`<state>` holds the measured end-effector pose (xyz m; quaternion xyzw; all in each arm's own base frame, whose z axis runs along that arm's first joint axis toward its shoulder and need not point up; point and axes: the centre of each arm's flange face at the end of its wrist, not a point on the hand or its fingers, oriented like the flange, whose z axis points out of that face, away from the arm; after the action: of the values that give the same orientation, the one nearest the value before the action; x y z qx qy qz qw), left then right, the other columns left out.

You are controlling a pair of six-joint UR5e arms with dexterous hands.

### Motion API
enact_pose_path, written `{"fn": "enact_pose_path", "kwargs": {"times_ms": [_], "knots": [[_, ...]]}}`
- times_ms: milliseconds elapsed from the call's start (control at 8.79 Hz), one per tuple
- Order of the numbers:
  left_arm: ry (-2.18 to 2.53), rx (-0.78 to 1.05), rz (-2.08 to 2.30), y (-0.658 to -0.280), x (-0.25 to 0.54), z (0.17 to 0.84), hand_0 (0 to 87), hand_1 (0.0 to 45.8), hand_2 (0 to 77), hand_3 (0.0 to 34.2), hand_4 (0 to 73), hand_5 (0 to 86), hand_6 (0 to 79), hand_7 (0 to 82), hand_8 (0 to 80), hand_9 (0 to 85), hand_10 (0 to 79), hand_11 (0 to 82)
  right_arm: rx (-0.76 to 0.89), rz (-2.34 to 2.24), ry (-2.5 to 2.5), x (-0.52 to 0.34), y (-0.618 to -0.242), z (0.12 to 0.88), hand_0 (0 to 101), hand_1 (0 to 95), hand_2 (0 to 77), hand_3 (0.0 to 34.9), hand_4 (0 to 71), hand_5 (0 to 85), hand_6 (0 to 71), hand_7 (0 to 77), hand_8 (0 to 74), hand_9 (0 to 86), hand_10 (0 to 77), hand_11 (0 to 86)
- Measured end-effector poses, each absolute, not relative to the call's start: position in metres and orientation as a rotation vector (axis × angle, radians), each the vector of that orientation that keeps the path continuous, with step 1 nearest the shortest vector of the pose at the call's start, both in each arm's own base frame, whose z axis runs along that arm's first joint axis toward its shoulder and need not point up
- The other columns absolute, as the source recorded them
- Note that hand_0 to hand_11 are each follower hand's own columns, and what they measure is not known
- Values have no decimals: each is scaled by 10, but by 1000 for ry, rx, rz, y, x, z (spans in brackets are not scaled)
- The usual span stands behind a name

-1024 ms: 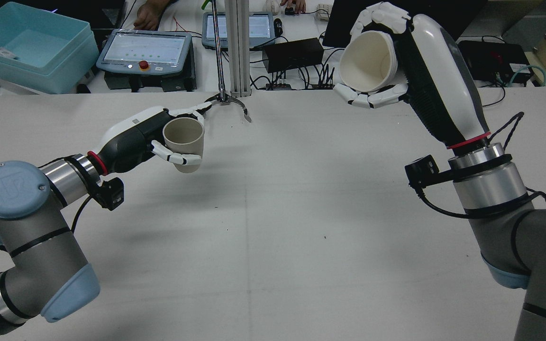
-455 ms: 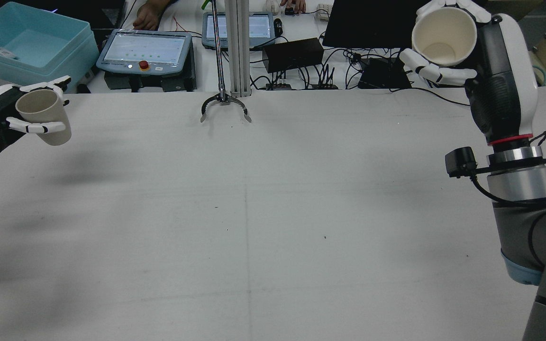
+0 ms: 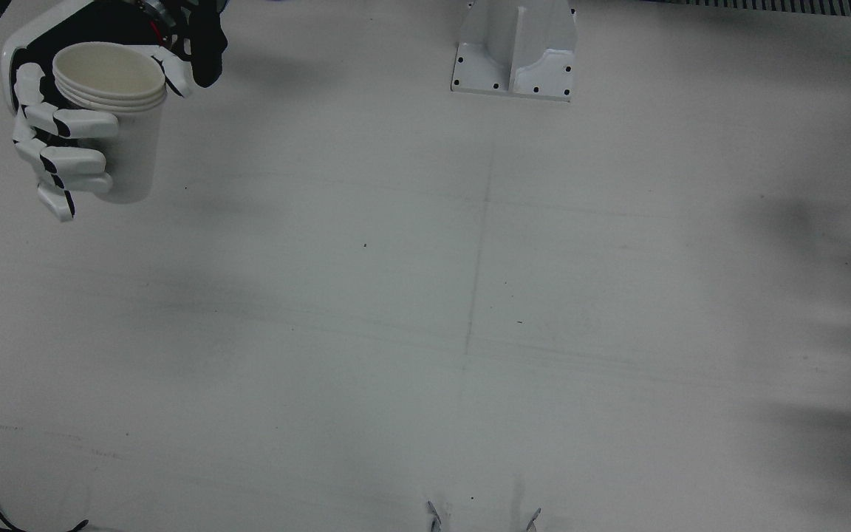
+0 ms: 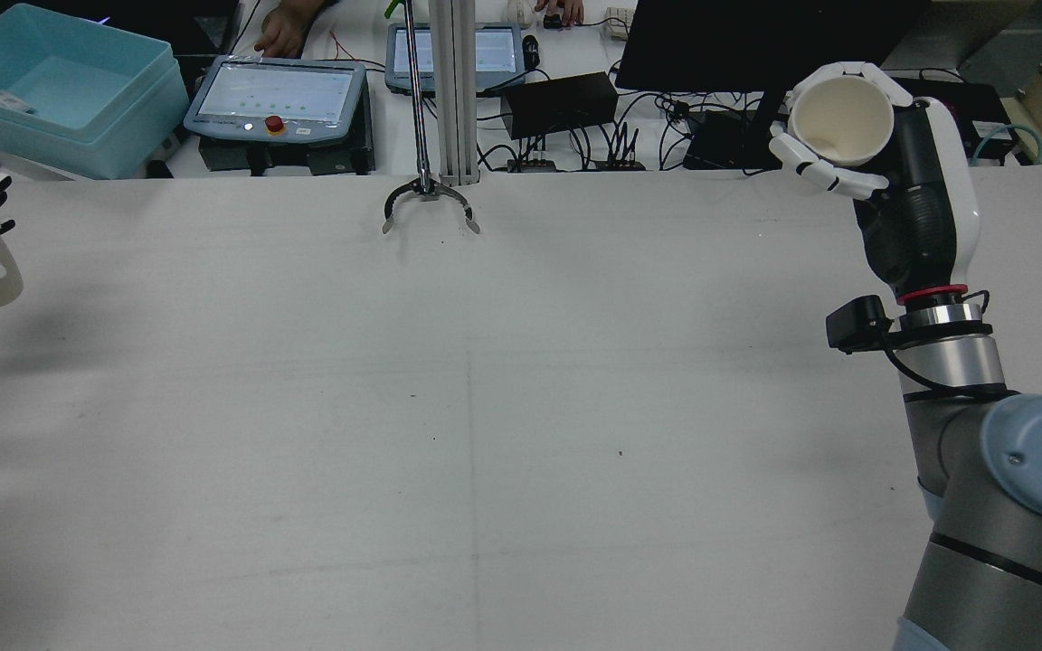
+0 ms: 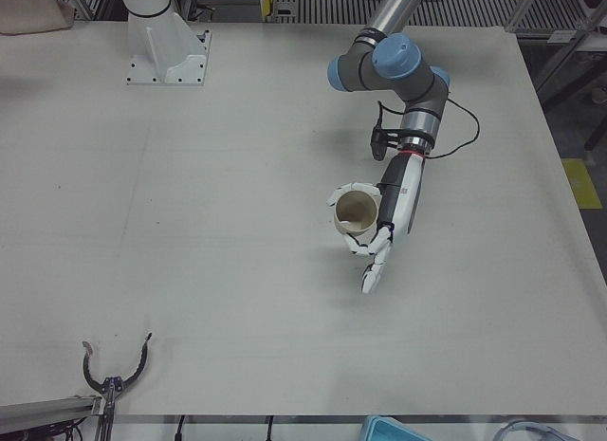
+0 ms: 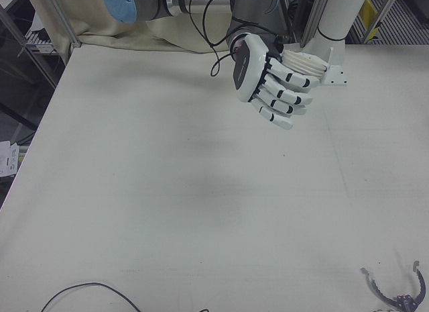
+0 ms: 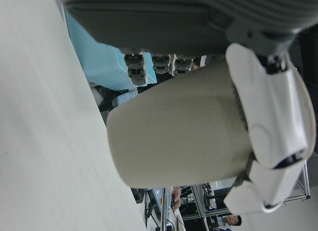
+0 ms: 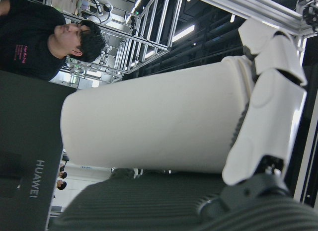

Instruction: Pour water

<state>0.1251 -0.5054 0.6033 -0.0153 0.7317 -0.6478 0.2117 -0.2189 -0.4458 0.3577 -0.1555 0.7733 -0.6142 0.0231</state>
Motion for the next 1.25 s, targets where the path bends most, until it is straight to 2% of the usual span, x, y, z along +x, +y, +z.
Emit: {"fn": "enact_pose_path", "kwargs": {"times_ms": [341, 455, 683, 911, 1024, 1138, 1252], "knots": [[2049, 68, -1887, -493, 110, 657, 482, 153, 338, 0, 284, 573, 60, 87, 44, 71, 76, 131, -415, -1992, 2367, -239, -458, 416, 504, 185, 256, 0, 131, 464, 278, 475, 278, 420, 153, 235], [2043, 76, -1891, -491, 115, 675, 479, 153, 338, 0, 284, 573, 49, 65, 33, 71, 71, 120, -419, -2016, 2368, -243, -458, 427, 504, 185, 256, 0, 131, 464, 278, 475, 278, 420, 153, 235], [2020, 84, -1896, -485, 118, 728, 476, 153, 338, 0, 284, 573, 49, 82, 33, 71, 71, 114, -430, -2052, 2372, -251, -458, 441, 492, 164, 229, 0, 125, 464, 273, 469, 267, 420, 153, 235], [2001, 83, -1896, -476, 119, 773, 469, 153, 338, 0, 284, 573, 49, 71, 33, 71, 71, 114, -433, -2074, 2378, -259, -458, 448, 483, 147, 229, 0, 125, 453, 273, 469, 267, 420, 153, 235], [1993, 83, -1898, -471, 120, 790, 469, 153, 338, 0, 284, 573, 38, 60, 22, 44, 33, 93, -434, -2079, 2380, -262, -458, 449, 483, 147, 218, 0, 125, 447, 273, 469, 267, 420, 153, 235], [1984, 87, -1902, -468, 120, 800, 472, 153, 338, 0, 284, 573, 38, 33, 22, 60, 49, 82, -439, -2087, 2380, -264, -459, 452, 483, 147, 218, 0, 125, 447, 273, 469, 267, 420, 153, 235], [1980, 88, -1903, -466, 120, 807, 472, 158, 338, 0, 235, 556, 38, 49, 22, 33, 49, 55, -445, -2095, 2380, -266, -459, 456, 482, 147, 218, 0, 125, 447, 273, 469, 267, 420, 153, 235]]}}
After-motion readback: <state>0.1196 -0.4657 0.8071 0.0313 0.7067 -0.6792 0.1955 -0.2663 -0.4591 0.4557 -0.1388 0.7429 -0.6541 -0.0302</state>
